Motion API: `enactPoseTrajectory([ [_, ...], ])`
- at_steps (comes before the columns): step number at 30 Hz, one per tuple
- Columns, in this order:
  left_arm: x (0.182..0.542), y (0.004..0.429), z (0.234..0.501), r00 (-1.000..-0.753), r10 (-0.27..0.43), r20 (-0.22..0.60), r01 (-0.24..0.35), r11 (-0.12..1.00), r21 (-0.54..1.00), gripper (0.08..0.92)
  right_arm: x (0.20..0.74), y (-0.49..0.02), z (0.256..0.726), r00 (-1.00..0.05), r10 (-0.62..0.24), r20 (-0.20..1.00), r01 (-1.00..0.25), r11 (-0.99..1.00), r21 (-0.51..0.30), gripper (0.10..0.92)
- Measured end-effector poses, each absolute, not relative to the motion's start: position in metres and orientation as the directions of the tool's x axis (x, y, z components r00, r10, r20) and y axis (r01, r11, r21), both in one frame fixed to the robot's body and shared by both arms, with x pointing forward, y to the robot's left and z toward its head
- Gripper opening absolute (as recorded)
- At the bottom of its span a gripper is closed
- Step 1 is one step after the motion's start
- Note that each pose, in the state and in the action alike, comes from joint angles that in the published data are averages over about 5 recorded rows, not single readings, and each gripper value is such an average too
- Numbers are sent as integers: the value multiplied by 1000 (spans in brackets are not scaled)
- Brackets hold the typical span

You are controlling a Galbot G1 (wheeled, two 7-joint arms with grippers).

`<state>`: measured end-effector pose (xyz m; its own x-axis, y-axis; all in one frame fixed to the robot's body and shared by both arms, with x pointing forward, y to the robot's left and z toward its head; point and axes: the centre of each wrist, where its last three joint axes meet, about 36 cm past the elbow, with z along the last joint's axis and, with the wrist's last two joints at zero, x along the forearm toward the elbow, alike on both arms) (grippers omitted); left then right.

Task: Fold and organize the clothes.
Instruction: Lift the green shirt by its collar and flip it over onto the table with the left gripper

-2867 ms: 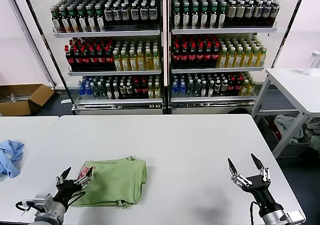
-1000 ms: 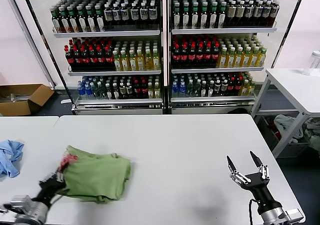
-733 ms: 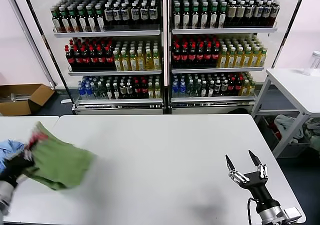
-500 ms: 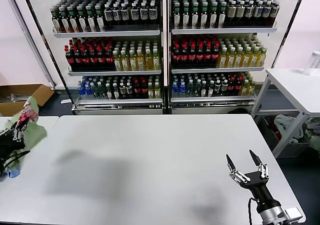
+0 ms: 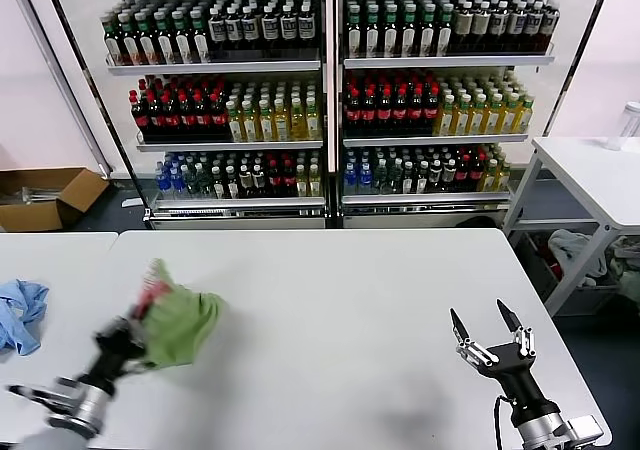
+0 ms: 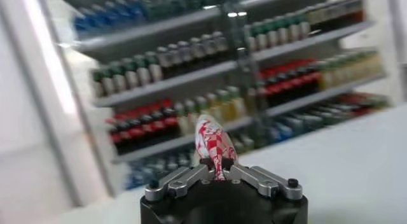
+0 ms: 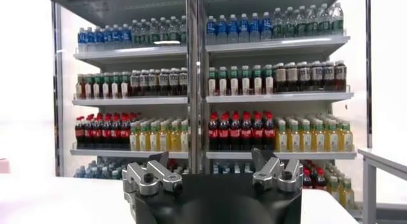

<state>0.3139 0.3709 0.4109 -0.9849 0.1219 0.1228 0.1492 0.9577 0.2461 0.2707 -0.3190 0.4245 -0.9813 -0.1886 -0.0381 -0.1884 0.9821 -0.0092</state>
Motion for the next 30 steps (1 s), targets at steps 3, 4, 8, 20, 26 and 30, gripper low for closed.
enactPoseTrajectory([
  [3, 310, 341, 392, -972, 188, 139, 215, 953, 213, 110, 270, -319, 424, -981, -189, -37, -188, 982, -9, 823],
  [4, 309, 331, 387, -968, 206, 142, 232, 952, 201, 110, 270, -318, 424, -981, -189, -36, -189, 982, -9, 823],
  [8, 306, 296, 377, -952, 266, 151, 289, 944, 159, 110, 270, -317, 423, -981, -191, -37, -191, 982, -10, 823],
  [20, 313, 254, 394, -945, 302, 123, 315, 942, 115, 110, 270, -317, 424, -981, -192, -40, -192, 981, -13, 823],
  [26, 325, 282, 415, -967, 235, 96, 246, 961, 126, 110, 272, -313, 426, -978, -201, -46, -201, 980, -10, 823],
  [30, 340, 328, 427, -985, 144, 93, 158, 974, 165, 110, 273, -312, 428, -977, -205, -50, -205, 979, -11, 823],
])
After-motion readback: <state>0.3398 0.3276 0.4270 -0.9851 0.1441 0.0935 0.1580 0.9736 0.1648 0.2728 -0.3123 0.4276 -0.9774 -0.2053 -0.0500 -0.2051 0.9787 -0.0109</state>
